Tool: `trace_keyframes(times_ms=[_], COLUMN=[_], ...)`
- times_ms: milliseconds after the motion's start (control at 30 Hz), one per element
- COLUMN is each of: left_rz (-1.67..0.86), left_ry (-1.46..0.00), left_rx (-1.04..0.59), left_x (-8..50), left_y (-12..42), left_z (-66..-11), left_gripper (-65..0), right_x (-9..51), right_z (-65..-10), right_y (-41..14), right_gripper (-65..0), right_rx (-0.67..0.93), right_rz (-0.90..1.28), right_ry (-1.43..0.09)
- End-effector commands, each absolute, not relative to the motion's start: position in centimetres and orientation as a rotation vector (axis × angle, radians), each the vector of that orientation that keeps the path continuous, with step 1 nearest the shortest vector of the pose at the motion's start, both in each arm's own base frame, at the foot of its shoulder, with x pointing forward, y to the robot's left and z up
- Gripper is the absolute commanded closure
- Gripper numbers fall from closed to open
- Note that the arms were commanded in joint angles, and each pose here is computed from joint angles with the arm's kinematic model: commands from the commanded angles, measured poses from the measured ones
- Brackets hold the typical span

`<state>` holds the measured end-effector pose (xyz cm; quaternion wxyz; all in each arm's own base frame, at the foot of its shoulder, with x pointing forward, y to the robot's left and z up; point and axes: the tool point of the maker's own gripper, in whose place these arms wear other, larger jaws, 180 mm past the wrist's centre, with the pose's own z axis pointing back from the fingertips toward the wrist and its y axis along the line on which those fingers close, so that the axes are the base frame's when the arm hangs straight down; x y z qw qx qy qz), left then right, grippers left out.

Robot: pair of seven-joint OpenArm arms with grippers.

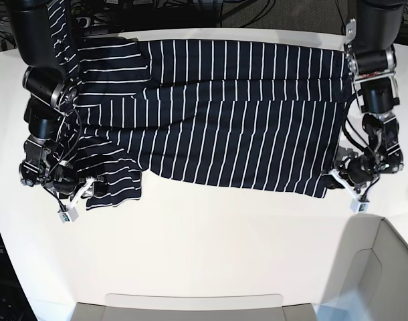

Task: Fold the T-shirt properly
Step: 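Move the left gripper to the hem corner nearest it and grasp, then lift the hem with both grippers and fold it toward the collar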

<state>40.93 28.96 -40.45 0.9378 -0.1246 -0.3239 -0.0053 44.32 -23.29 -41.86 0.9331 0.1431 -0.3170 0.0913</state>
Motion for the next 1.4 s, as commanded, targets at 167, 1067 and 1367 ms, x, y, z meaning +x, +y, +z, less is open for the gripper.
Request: trace_keyframes(times_ms=[167,1067,1367], left_rz=[-0.015,0.188,0.147], left_ry=[-0.754,-0.785,-0.733], left_rx=[-0.271,-0.296,-0.198], left_x=[43.7,44.1,43.5], left_y=[28.8,30.3,30.6], left_z=[-37.6,-40.5,-42.0], left_gripper=[-18.7,-18.7,-18.6], right_x=[43.6,43.8,43.8], right_z=[-42.5,-42.6,-42.6], right_y=[-22.9,-21.6,-21.6], right_gripper=[-31.2,-31.2,-31.2], right_rx=[0.276,0.296,0.296], right_rz=[0.231,0.24,0.24], right_ry=[-0.581,-0.581,-0.583])
